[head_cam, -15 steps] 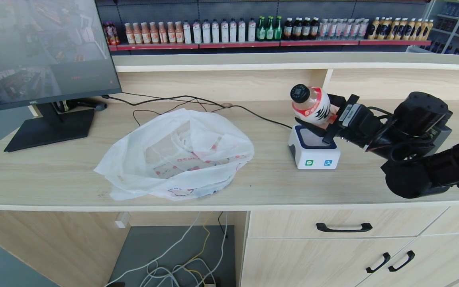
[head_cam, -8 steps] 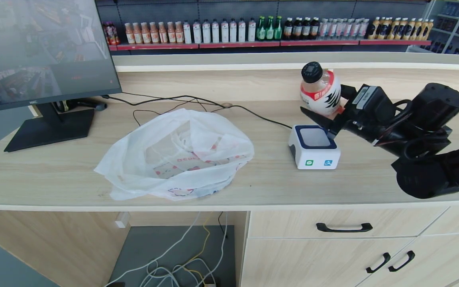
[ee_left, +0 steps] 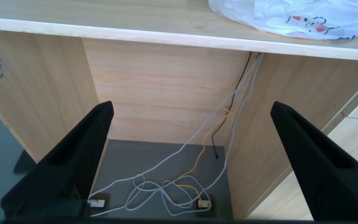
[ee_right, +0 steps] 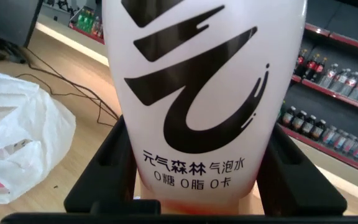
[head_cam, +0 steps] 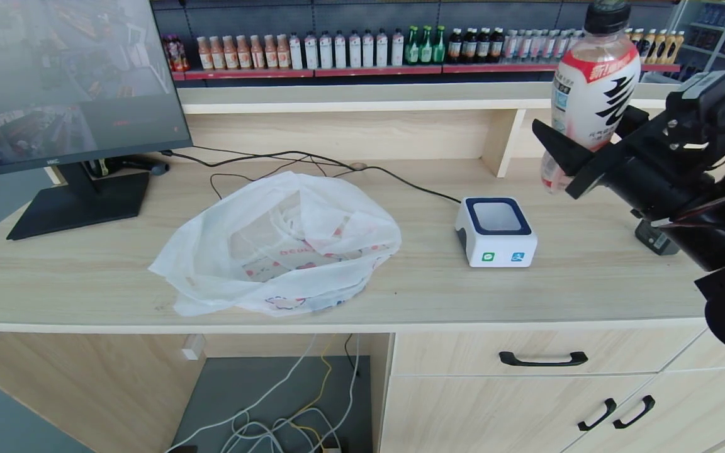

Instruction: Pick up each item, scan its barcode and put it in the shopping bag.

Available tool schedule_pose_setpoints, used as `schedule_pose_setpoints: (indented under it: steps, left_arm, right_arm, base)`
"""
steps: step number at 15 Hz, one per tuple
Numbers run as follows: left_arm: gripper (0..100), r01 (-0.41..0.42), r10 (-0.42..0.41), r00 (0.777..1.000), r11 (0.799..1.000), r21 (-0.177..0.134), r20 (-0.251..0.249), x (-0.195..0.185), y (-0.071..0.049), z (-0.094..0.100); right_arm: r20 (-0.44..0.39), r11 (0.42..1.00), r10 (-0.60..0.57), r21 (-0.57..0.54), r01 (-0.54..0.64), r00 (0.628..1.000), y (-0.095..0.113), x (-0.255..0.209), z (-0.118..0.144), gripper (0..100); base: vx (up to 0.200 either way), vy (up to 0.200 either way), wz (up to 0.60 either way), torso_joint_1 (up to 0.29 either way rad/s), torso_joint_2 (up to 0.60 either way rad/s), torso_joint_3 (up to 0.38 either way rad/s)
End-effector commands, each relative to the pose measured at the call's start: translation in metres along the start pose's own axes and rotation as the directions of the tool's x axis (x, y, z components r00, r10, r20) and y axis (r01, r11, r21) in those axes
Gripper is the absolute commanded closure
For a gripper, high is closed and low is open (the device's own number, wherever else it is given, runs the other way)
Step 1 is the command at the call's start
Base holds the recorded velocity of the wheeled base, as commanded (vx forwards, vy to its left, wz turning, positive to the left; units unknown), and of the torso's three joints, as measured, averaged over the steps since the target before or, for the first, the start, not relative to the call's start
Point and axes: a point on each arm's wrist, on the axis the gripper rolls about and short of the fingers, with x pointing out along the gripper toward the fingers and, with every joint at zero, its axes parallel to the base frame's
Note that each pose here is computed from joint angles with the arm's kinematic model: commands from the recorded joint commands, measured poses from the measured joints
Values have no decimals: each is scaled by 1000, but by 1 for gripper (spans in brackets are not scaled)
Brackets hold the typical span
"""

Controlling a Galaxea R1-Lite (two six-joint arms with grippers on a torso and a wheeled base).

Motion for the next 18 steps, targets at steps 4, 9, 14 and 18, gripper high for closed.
schedule_pose_setpoints:
  steps: [4,9,14,18]
  left_arm:
    - [0,-1,1,1000,1000,-1,0,0,0,0]
    - [0,-1,1,1000,1000,-1,0,0,0,0]
    - [0,-1,1,1000,1000,-1,0,0,0,0]
    - [0,-1,1,1000,1000,-1,0,0,0,0]
  right_arm:
    - [24,983,-51,176,46,998,0,-22,25,100]
    - [-55,934,-138,326,148,989,6,-29,17,100]
    - [-75,897,-195,391,209,978,33,-26,23,100]
    - [-72,889,-191,411,203,979,34,-27,26,100]
  base:
    - [0,0,0,0,0,0]
    - [0,0,0,0,0,0]
    - [0,0,0,0,0,0]
    - [0,0,0,0,0,0]
